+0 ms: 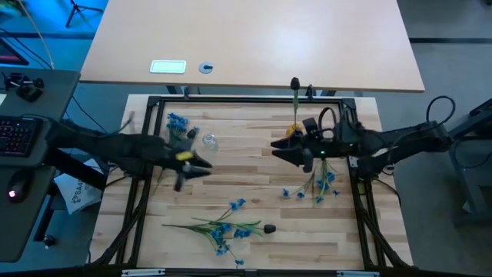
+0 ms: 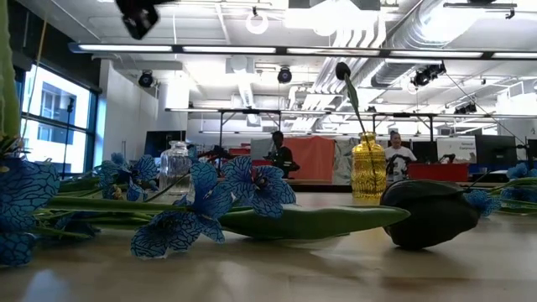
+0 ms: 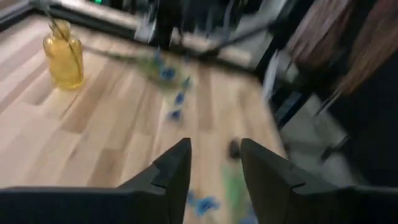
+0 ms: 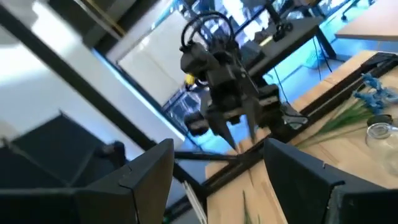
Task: Sort flowers into vase by color
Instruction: Put the bottom black tulip flower into the yellow crystal vase
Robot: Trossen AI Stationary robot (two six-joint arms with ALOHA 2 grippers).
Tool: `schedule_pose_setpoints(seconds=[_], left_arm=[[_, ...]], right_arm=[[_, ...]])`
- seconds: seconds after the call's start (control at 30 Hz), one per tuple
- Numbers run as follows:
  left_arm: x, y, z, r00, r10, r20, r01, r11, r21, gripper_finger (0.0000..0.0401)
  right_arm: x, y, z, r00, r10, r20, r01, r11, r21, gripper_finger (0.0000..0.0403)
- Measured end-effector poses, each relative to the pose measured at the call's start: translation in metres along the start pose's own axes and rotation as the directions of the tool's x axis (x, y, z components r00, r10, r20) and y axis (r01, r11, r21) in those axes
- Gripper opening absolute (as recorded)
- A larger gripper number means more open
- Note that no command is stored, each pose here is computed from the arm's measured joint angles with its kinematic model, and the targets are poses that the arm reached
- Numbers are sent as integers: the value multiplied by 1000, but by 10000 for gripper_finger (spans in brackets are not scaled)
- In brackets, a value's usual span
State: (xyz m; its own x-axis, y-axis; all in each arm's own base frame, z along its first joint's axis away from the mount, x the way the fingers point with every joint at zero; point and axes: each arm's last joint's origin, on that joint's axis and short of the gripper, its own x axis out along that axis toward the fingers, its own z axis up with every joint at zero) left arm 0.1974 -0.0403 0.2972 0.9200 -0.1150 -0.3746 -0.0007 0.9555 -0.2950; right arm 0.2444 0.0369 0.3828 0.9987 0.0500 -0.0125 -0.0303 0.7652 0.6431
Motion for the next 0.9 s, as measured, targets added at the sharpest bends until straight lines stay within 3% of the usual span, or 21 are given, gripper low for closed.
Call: schedule_pose_setpoints(seconds=[0.1, 0.27, 0.43, 0.57, 0.73, 0.9], left_arm=[[32, -6, 2, 993, 29, -116, -21, 997, 73, 150], [87, -33, -6, 957, -42, -286, 98, 978, 185, 163], [133, -57, -13, 910, -115, -399, 192, 969, 158, 163], [160, -62, -16, 898, -94, -430, 177, 972, 156, 163], [183, -62, -31, 838, -39, -544, 155, 973, 169, 163], [196, -70, -51, 803, -32, -595, 219, 945, 244, 163]], right_arm=[[-7, 9, 5, 994, -44, -101, 39, 998, -48, 243], [-20, 19, 5, 956, -134, -260, 103, 986, -130, 243], [-32, 21, 3, 901, -232, -367, 159, 963, -220, 243], [-39, 15, -5, 848, -296, -440, 166, 936, -309, 243], [-47, 7, -13, 771, -381, -511, 168, 895, -414, 243], [-49, 4, -14, 749, -424, -510, 209, 881, -426, 243]])
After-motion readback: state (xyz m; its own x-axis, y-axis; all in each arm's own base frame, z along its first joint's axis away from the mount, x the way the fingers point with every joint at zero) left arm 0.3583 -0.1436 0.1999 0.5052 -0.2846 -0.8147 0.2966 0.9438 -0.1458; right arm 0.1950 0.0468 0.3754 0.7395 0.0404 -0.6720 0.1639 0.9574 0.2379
